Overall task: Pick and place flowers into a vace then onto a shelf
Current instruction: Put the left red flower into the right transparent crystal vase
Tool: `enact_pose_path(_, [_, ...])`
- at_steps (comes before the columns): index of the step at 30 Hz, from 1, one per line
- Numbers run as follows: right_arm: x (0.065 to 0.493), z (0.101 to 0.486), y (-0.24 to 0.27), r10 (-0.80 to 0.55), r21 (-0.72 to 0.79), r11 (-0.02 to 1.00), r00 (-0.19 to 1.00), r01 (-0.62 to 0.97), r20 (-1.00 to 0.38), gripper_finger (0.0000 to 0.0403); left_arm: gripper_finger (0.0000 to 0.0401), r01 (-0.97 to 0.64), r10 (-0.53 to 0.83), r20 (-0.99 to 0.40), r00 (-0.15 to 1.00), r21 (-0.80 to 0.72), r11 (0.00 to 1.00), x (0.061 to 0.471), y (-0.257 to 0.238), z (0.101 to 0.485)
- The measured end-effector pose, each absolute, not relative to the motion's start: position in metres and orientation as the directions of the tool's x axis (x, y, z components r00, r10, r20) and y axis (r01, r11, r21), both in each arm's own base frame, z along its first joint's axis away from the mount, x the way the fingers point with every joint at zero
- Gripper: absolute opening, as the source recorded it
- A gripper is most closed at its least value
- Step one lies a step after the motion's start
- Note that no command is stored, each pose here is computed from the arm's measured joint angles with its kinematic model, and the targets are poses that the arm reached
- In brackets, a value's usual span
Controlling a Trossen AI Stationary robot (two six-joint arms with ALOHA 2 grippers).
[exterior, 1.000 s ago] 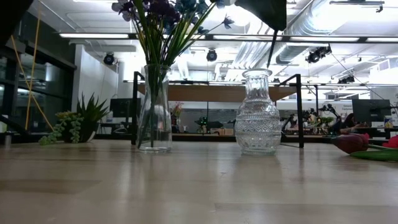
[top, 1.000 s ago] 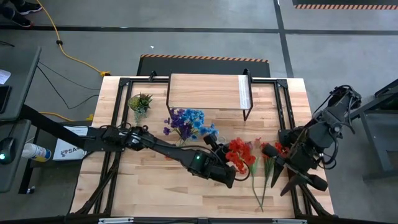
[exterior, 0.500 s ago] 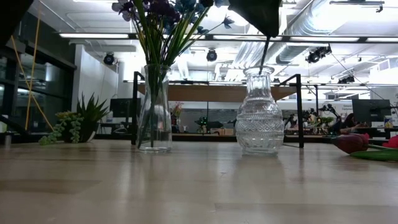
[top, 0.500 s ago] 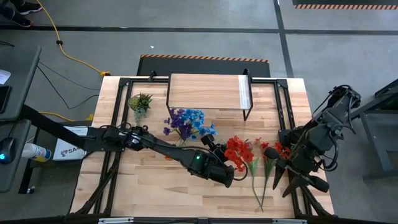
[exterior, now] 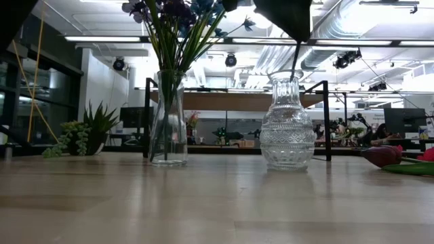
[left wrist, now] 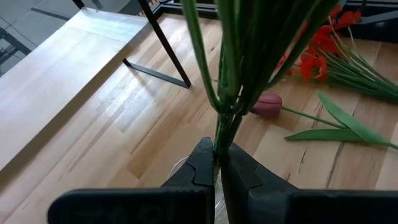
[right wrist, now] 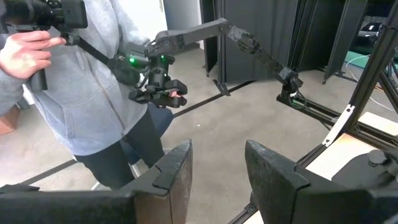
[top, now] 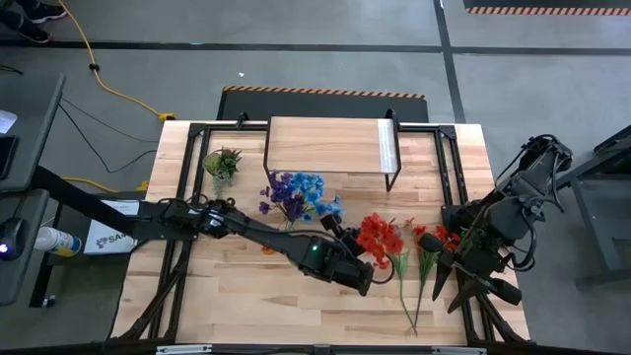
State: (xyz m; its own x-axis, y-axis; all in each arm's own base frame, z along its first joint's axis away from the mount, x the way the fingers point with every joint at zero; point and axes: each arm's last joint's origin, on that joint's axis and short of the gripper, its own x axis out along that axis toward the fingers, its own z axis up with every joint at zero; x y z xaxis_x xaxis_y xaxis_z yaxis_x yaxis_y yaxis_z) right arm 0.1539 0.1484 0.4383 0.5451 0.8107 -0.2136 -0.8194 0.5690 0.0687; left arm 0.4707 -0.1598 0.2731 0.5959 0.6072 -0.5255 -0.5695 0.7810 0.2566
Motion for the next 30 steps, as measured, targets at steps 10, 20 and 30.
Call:
enact_pose_path(10, [0.154, 0.438, 0.148, 0.811, 0.069, 0.569, 0.545, -0.819, -0.214, 0.0139, 0.0041, -0.561, 0.586, -0.551, 0.594, 0.239, 0.793, 0.473, -0.161, 0.257])
enact_pose_path(20, [0.154, 0.438, 0.148, 0.811, 0.069, 0.569, 0.545, -0.819, -0.213, 0.0139, 0.0041, -0.549, 0.575, -0.57, 0.587, 0.241, 0.8, 0.472, -0.161, 0.255])
enact_pose_path(30, [0.154, 0.438, 0.148, 0.811, 0.073, 0.57, 0.545, -0.819, -0.213, 0.0139, 0.0102, -0.567, 0.575, -0.57, 0.587, 0.218, 0.794, 0.472, -0.161, 0.255])
